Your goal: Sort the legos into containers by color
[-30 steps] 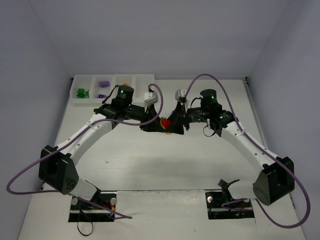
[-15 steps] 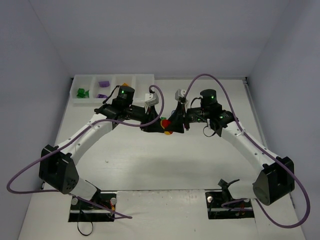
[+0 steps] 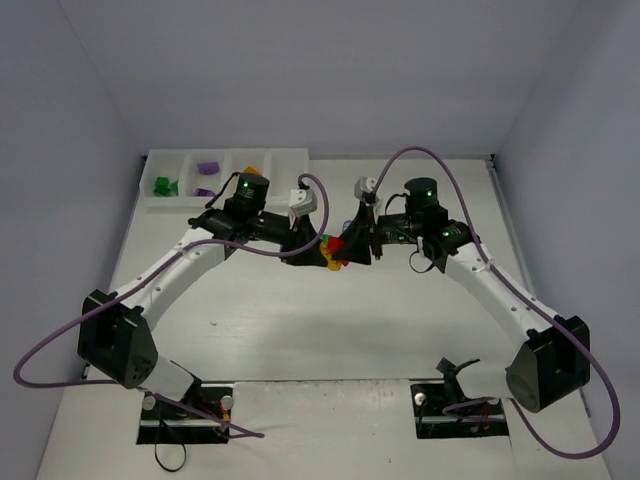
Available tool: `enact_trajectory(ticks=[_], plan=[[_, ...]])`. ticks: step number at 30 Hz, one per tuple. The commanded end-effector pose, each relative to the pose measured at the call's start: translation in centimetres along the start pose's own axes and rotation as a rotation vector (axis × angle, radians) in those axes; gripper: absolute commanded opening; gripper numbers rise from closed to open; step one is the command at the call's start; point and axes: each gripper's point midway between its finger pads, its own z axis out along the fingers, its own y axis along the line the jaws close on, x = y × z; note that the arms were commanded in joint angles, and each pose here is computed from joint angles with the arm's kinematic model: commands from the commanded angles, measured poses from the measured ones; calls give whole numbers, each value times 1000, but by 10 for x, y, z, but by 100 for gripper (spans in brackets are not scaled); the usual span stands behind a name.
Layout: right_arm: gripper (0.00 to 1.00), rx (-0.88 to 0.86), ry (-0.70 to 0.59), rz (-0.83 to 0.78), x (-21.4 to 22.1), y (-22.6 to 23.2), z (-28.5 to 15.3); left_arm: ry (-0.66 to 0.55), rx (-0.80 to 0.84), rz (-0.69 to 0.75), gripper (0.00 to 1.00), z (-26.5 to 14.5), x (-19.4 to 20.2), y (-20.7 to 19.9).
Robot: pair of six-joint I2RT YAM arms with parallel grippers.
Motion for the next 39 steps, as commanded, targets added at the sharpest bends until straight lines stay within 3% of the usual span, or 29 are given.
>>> enact_trajectory(ticks=[1, 8, 11, 13, 17, 18, 21, 27, 29, 33, 35, 39], plan=[[0, 51, -73, -77, -31, 0, -21, 5, 0, 35, 0, -6, 7, -2], [0, 74, -74, -50, -31, -3, -24, 15, -35, 10, 0, -10, 16, 7], [0, 141, -71, -40, -30, -13, -27, 15, -123, -14, 0, -18, 18, 24], [0, 226, -65, -30, -29, -25, -31, -41, -265, -48, 0, -39, 7, 53], [0, 371, -61, 22, -23, -44, -39, -177, -700, -218, 0, -105, -7, 134], [0, 394, -59, 33, -21, -47, -41, -200, -865, -234, 0, -131, -12, 157], [0, 480, -58, 77, -13, -56, -48, -254, -1123, -266, 3, -177, -20, 206], [0, 566, -65, 158, 0, -61, -55, -284, -1350, -330, 6, -218, -13, 280], [0, 573, -75, 164, 0, -59, -57, -308, -1410, -305, 12, -231, -22, 298], [0, 580, -87, 180, 1, -55, -58, -259, -1483, -329, 17, -241, 2, 339], [0, 581, -91, 187, 1, -54, -59, -266, -1511, -322, 24, -250, -1, 349], [0, 579, -89, 197, 4, -52, -58, -249, -1518, -317, 51, -251, 4, 366]])
